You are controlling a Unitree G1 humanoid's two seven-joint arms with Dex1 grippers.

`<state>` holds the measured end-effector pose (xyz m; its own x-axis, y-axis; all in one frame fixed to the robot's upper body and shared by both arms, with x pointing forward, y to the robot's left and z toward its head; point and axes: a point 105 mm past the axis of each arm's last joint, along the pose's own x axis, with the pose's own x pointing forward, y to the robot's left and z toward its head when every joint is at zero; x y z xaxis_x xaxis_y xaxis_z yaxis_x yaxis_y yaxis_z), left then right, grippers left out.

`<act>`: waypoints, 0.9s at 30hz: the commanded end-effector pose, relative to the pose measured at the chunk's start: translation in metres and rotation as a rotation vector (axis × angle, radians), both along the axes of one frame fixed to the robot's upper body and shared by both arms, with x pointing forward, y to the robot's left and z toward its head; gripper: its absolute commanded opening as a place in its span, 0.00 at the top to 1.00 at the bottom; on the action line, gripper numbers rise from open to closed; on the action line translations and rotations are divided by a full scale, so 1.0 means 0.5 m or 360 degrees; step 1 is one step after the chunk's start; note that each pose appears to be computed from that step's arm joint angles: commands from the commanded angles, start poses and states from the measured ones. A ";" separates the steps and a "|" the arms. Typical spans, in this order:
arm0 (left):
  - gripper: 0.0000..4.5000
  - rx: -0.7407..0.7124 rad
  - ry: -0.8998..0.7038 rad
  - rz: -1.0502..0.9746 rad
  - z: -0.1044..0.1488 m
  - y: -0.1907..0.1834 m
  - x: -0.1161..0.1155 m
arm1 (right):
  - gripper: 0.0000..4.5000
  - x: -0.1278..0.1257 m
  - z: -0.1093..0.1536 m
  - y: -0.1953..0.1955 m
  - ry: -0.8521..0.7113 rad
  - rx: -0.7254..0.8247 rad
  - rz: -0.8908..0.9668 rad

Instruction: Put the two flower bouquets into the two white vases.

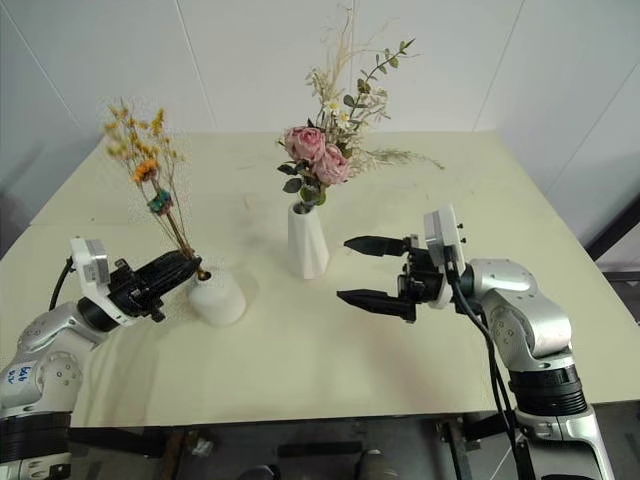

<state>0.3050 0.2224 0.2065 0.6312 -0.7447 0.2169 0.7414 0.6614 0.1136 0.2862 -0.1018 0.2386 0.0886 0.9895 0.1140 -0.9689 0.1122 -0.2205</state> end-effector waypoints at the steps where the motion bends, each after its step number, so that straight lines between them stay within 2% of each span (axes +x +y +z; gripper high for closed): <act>1: 0.44 0.0133 -0.0135 -0.0100 0.056 -0.013 -0.039 | 0.00 -0.004 0.011 -0.004 -0.0056 0.0015 0.0005; 7: 0.02 0.0298 -0.0131 -0.0120 0.068 -0.001 -0.064 | 0.00 0.005 0.008 -0.003 -0.0048 0.0012 0.0011; 8: 0.00 0.0345 -0.0133 -0.0116 0.070 0.004 -0.069 | 0.00 0.007 0.007 -0.004 -0.0047 0.0010 0.0013; 16: 0.00 0.0515 -0.0058 0.0008 0.060 0.075 -0.128 | 0.00 0.019 0.001 -0.014 -0.0036 -0.0044 0.0028; 22: 0.00 0.0547 -0.0022 -0.0067 0.065 0.072 -0.169 | 0.00 0.026 0.008 -0.045 -0.0068 -0.0153 0.0040; 25: 0.00 0.0598 0.0030 -0.0140 0.071 0.076 -0.203 | 0.00 0.025 0.028 -0.066 -0.0179 -0.0229 0.0018; 27: 0.00 0.0604 0.0043 -0.0156 0.079 0.079 -0.209 | 0.00 0.026 0.032 -0.082 -0.0220 -0.0284 -0.0006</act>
<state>0.2072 0.2637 0.2325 0.5715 -0.8132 -0.1099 0.8030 0.5266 0.2793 0.3030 -0.1350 0.2423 0.0869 0.9953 -0.0437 -0.9527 0.0702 -0.2956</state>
